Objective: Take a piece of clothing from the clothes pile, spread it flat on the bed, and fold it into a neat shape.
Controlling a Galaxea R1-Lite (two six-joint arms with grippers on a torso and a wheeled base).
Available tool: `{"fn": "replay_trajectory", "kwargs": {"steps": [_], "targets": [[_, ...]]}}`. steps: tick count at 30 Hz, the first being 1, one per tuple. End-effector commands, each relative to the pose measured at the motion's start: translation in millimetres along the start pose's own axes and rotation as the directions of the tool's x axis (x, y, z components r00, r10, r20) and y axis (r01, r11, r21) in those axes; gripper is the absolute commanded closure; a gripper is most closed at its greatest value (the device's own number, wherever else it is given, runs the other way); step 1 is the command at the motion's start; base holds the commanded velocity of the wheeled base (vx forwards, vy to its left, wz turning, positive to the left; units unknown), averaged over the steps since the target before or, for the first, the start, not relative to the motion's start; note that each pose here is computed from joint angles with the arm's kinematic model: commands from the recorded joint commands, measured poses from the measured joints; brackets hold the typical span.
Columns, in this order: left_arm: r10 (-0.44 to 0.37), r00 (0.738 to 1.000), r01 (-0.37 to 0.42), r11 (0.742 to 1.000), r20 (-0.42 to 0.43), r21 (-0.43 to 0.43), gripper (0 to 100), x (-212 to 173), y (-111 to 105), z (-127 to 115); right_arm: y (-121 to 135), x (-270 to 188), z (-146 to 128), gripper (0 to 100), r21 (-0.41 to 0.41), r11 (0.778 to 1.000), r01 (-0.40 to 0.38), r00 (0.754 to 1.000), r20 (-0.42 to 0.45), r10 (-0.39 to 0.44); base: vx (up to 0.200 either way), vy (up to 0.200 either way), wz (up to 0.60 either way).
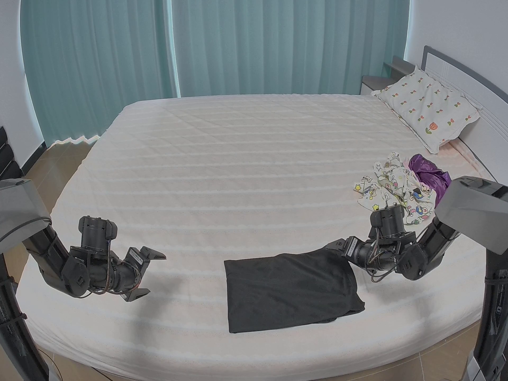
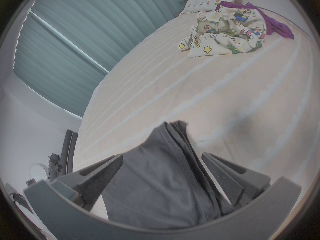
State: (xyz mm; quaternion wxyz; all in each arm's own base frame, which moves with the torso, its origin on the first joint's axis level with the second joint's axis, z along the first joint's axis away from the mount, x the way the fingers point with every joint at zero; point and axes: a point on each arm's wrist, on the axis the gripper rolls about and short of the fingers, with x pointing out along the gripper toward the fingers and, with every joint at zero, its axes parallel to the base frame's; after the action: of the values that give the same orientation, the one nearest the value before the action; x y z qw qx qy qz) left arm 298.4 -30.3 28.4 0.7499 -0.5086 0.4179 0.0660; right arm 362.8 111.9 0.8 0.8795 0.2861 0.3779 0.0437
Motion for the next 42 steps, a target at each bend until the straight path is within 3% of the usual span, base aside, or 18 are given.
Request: {"fn": "replay_trajectory", "kwargs": {"steps": [1,6,7,13,20,29,30,35,37,42], "targets": [[0.005,1.0,-0.005,1.0,0.003,0.0,0,1,0,-1,-11,51,-2,0,0.035,0.999,0.012,1.0,-0.006,-0.011,0.0,0.0,0.0],[0.019,1.0,-0.019,1.0,0.012,0.009,0,4,0,-4,-11,68,5,0,0.065,0.998,-0.011,1.0,0.019,0.01,0.0,0.0,0.0],[0.02,1.0,-0.02,1.0,0.013,0.009,0,4,0,-4,-10,69,6,100,0.071,0.997,-0.013,1.0,0.021,0.012,0.0,0.0,0.0],[0.009,1.0,-0.009,1.0,0.019,0.011,0,5,0,-4,-19,70,15,100,0.113,0.994,-0.007,0.999,0.049,0.001,0.0,0.0,0.0],[-0.006,1.0,0.006,1.0,0.028,0.017,0,6,0,-4,-29,67,31,100,0.264,0.964,-0.033,0.994,0.105,0.006,0.0,0.0,0.0],[-0.005,1.0,0.005,1.0,0.027,0.017,0,6,1,-4,-30,68,30,100,0.264,0.963,-0.047,0.993,0.116,0.016,0.0,0.0,0.0],[-0.005,1.0,0.005,1.0,0.027,0.015,0,6,1,-4,-30,68,30,0,0.264,0.963,-0.045,0.993,0.115,0.015,0.0,0.0,0.0],[-0.005,1.0,0.005,1.0,0.027,0.015,0,6,1,-4,-34,57,29,0,0.22,0.975,-0.029,0.993,0.119,0.003,0.0,0.0,0.0],[-0.006,1.0,0.006,1.0,0.028,0.016,0,6,0,-4,-33,22,31,0,0.173,0.984,-0.051,0.989,0.142,0.026,0.0,0.0,0.0],[-0.006,1.0,0.006,1.0,0.028,0.017,0,6,0,-4,-40,-18,1,0,0.058,0.994,-0.095,0.995,0.048,0.093,0.0,0.0,0.0]]}}
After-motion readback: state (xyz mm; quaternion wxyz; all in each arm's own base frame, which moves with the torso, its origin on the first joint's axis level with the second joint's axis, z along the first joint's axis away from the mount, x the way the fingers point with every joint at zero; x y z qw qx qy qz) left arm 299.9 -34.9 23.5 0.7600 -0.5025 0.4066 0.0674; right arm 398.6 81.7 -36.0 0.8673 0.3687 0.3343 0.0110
